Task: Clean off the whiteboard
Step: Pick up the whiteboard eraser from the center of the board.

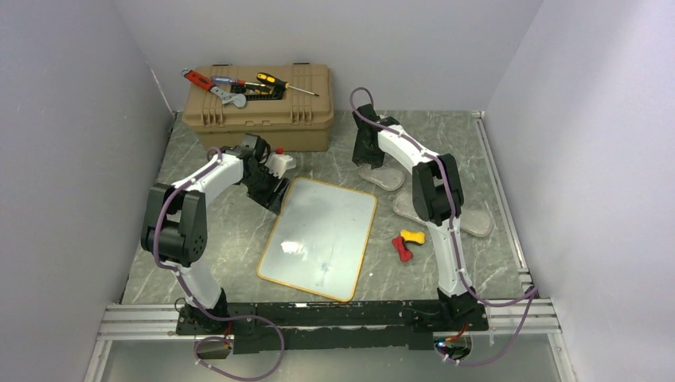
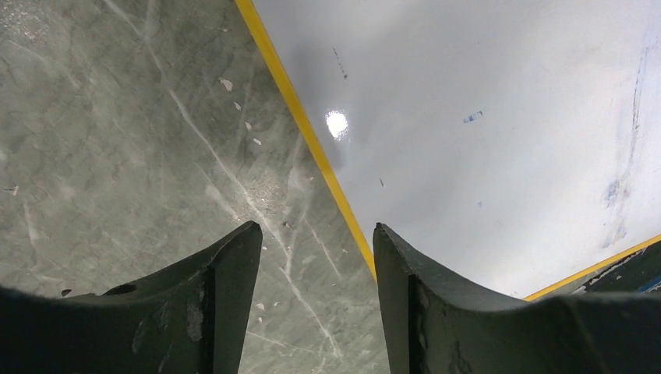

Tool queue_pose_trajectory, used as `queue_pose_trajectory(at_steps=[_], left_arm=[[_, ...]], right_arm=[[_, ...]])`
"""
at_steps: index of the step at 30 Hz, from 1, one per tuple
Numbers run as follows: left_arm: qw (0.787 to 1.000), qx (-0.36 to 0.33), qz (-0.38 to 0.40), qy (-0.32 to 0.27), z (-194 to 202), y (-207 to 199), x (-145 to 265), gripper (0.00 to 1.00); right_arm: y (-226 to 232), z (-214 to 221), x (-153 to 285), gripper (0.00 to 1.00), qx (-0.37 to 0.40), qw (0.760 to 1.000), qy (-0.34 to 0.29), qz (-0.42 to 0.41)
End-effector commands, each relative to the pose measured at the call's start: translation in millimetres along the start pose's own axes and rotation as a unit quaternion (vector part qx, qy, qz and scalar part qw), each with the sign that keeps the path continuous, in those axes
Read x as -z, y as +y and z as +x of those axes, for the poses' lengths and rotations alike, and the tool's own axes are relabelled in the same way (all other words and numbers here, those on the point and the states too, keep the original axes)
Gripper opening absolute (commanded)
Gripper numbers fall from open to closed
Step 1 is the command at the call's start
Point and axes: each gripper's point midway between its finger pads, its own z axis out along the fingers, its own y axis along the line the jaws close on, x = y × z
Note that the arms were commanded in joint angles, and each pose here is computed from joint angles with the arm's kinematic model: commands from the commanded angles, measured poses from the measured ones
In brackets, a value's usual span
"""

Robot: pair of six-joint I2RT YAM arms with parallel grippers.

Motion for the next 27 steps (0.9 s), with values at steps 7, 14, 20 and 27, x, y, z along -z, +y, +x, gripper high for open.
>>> queue_pose_trajectory(at_steps=[7, 14, 20, 27], left_arm=[[1.0, -0.001, 0.005, -0.002, -1, 0, -1, 0.6], [1.0, 0.003, 0.007, 0.001, 0, 0, -5, 0.6], [1.0, 0.003, 0.007, 0.002, 1, 1, -7, 0.6], [1.0, 0.004, 0.004, 0.001, 0, 2, -7, 0.61]], right_arm=[[15, -32, 42, 0.54, -0.024, 0.997, -0.059, -0.033], [19, -39, 61, 0.63, -0.03, 0.995, -0.081, -0.044], [27, -26, 41, 0.6, -0.028, 0.997, -0.048, -0.046], [34, -10, 22, 0.53, -0.022, 0.999, -0.021, -0.039]])
